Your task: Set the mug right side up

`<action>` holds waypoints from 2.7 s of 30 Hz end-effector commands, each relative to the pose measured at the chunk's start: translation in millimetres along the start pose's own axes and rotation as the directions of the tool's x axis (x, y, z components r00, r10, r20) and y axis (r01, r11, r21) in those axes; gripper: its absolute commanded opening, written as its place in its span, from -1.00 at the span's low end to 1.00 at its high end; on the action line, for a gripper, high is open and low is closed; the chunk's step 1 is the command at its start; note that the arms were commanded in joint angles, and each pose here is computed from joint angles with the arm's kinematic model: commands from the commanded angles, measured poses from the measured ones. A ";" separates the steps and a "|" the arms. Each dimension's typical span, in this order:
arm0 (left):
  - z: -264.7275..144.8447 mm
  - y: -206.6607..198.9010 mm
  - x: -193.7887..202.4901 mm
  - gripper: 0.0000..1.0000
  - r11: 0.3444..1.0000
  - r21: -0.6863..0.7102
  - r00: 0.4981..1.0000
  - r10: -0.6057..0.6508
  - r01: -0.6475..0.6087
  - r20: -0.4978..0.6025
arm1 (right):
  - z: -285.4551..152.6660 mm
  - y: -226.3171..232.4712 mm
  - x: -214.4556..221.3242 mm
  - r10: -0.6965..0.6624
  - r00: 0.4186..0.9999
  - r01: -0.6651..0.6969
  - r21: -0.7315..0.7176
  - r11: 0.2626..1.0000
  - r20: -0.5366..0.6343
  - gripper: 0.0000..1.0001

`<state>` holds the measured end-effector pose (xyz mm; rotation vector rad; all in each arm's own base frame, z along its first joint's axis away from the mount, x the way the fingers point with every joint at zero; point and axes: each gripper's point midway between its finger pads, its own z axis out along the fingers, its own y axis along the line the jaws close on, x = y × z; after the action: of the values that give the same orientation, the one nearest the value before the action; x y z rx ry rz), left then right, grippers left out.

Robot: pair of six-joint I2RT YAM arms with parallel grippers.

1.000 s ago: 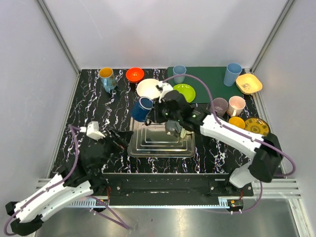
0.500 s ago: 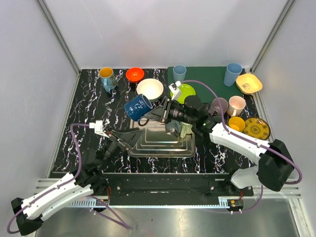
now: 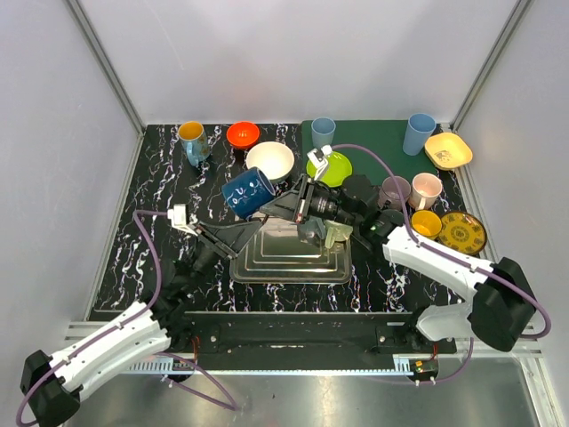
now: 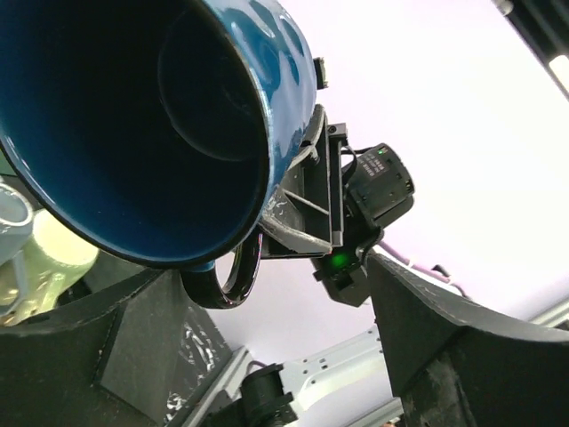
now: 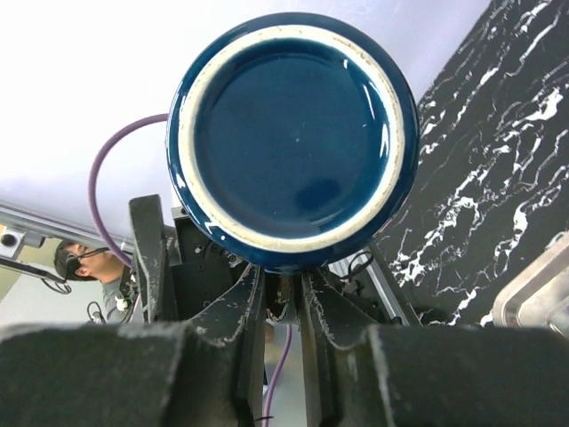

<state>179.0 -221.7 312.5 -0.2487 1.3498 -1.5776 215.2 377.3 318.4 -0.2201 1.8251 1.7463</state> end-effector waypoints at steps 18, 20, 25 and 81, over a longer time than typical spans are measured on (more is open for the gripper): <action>10.4 -54.4 -17.6 -0.06 0.940 0.290 0.984 -0.178 0.178 -0.027 | -26.6 76.9 -5.4 -0.137 0.991 0.136 -0.253 0.958 0.016 -1.00; 10.0 -57.6 -22.5 -0.19 0.931 0.312 0.981 -0.195 0.191 -0.018 | -28.3 78.0 -2.1 -0.147 0.989 0.143 -0.261 0.955 0.004 -1.00; 12.6 -59.8 -25.0 -0.81 0.912 0.343 0.973 -0.231 0.225 -0.025 | -32.1 76.6 2.2 -0.156 0.988 0.149 -0.259 0.954 -0.007 -1.00; 12.2 329.5 -180.6 -1.00 0.131 -0.869 0.872 0.199 -0.476 -0.448 | -123.7 -83.8 -11.5 -0.357 0.917 0.379 0.661 0.647 -0.177 0.20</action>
<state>388.6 -44.3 77.6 -0.5183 2.4601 -0.0205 226.3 254.0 248.0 -0.2935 2.1523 0.7590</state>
